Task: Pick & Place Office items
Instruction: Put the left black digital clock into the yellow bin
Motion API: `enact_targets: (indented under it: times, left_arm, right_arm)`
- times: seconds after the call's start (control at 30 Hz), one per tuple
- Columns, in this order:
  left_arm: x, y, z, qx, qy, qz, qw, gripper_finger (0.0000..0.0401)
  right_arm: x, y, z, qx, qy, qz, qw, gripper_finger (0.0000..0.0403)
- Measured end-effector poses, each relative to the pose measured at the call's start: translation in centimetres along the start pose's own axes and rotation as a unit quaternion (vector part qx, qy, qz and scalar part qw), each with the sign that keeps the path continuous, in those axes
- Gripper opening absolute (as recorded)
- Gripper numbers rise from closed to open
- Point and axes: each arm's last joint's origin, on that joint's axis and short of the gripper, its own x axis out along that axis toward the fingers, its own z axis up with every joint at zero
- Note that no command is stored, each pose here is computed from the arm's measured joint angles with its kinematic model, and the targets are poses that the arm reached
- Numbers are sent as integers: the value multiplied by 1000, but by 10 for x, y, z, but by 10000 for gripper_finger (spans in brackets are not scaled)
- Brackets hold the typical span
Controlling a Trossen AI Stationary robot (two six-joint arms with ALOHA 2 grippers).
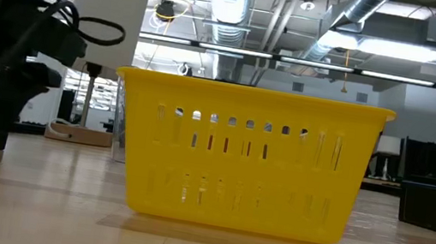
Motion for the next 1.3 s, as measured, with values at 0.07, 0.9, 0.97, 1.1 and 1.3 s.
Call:
enact_targets:
  times: [0.07,0.9,0.97,1.1,1.3]
  left_arm:
    - [0,0,0,-13,-5,6,1000,286]
    - [-61,-50,28,2,-341,-170,925,152]
    - [-67,-54,34,18,-382,-177,907,151]
    - [-64,-58,50,41,-395,-141,907,159]
    - [-61,-70,91,89,-401,-109,905,155]
  right_arm:
    - [0,0,0,1,-1,0,1000,265]
    - [0,1,1,5,-5,2,1000,265]
    - [0,1,1,5,-5,2,1000,265]
    - [0,1,1,5,-5,3,1000,265]
    - [0,1,1,5,-4,5,1000,265]
